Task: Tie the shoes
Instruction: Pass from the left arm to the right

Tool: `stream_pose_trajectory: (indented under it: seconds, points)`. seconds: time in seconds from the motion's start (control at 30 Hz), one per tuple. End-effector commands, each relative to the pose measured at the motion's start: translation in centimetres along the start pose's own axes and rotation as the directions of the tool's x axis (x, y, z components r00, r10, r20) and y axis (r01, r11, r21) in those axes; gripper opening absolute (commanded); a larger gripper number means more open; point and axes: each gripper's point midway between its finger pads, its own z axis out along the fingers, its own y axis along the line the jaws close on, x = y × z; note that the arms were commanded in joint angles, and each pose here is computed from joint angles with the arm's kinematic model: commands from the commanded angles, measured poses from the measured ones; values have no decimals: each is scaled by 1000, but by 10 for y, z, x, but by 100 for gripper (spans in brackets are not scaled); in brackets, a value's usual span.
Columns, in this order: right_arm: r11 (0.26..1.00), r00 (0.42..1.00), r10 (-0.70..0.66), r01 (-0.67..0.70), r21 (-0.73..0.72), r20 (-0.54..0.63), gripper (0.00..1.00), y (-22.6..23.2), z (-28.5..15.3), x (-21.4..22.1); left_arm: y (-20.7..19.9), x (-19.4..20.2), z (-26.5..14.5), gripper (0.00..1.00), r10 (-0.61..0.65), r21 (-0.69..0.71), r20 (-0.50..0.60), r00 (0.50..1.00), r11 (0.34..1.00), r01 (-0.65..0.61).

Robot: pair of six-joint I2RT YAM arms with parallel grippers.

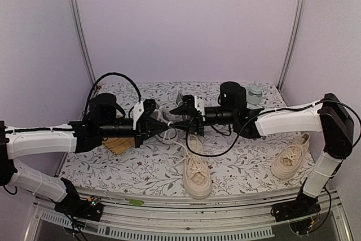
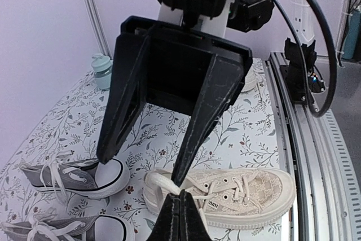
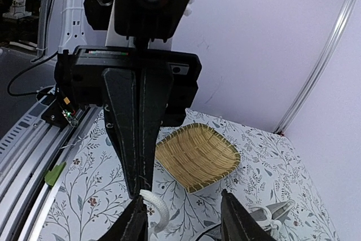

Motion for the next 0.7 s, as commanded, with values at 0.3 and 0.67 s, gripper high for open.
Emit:
stream_pose_trajectory:
  seconds: [0.3,0.67]
  points:
    - [992,994,104,-107,-70,-45,12,12,11,16,-2,-12,-7,0,12,10,33,999,1000,-12]
    - [963,957,269,-263,68,-106,0,0,-20,16,44,33,-18,57,-274,-313,-68,959,919,240]
